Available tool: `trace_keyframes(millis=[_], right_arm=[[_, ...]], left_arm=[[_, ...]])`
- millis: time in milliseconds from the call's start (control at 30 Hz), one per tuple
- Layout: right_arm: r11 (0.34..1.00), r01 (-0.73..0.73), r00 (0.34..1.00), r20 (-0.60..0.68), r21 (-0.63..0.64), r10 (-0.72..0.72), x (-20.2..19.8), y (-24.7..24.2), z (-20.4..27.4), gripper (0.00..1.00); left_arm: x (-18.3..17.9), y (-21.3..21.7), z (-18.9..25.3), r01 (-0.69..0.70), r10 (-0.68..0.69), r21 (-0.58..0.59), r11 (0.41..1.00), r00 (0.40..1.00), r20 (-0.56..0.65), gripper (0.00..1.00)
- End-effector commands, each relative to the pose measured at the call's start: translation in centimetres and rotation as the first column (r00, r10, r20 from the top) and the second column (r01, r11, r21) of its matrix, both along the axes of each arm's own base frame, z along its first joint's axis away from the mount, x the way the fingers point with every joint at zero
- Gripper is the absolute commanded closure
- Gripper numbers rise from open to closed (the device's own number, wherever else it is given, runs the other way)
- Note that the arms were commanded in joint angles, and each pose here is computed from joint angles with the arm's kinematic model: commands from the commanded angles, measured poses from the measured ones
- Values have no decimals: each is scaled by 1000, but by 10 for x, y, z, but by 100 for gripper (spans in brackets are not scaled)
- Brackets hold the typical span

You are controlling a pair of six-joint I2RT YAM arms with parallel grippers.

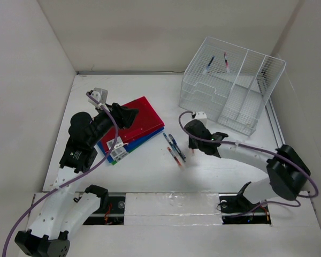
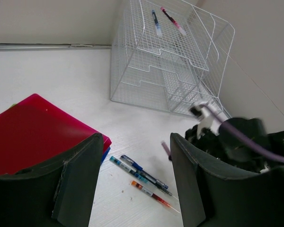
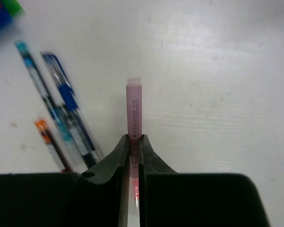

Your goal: Organize the desk

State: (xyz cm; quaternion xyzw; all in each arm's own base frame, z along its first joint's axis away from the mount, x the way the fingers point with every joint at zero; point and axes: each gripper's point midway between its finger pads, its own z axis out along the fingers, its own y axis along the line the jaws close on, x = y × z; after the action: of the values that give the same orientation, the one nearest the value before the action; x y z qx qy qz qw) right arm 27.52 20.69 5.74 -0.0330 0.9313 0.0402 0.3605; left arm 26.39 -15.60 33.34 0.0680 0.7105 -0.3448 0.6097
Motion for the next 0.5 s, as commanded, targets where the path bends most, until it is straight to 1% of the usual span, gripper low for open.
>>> trace_keyframes(millis=[0, 33, 67, 100, 133, 200, 233, 267, 300, 367, 400, 467], right_arm=[[975, 102, 947, 282, 197, -156, 50, 0, 108, 100], [960, 74, 935, 316, 271, -161, 53, 2, 132, 100], [940, 85, 916, 346, 330, -204, 66, -5, 152, 100], [912, 66, 889, 390, 404, -238, 77, -4, 176, 100], [893, 51, 878, 407, 446, -254, 82, -5, 188, 100], [849, 48, 808, 479, 527, -343, 111, -18, 221, 100], [831, 82, 769, 496, 550, -403, 134, -32, 235, 100], [838, 88, 785, 480, 539, -391, 138, -28, 223, 100], [820, 108, 751, 494, 562, -438, 158, -47, 246, 100], [798, 110, 736, 490, 593, -466, 179, -56, 258, 100], [786, 116, 703, 509, 607, -496, 200, -70, 274, 100], [777, 122, 680, 519, 617, -519, 219, -81, 284, 100]], left_arm=[[-2, -1, 13, 19, -18, -11, 1000, 998, 57, 46], [-3, -2, 14, 24, -23, -15, 1000, 998, 62, 46], [-4, -2, 16, 25, -24, -17, 1000, 997, 67, 46], [-3, -2, 15, 21, -20, -16, 1000, 998, 64, 46], [-3, -1, 14, 16, -15, -15, 1000, 998, 61, 46], [-3, -1, 14, 19, -18, -12, 1000, 998, 61, 46], [-5, -1, 16, 22, -21, -14, 1000, 998, 67, 46], [-4, -1, 17, 19, -18, -13, 1000, 997, 71, 46], [-3, 0, 16, 12, -11, -13, 1000, 998, 69, 46], [-3, 2, 16, -1, 2, -10, 1000, 998, 66, 46], [-3, 3, 16, -1, 2, -8, 1000, 998, 69, 46], [-4, 3, 18, -4, 5, -11, 1000, 997, 78, 46]])
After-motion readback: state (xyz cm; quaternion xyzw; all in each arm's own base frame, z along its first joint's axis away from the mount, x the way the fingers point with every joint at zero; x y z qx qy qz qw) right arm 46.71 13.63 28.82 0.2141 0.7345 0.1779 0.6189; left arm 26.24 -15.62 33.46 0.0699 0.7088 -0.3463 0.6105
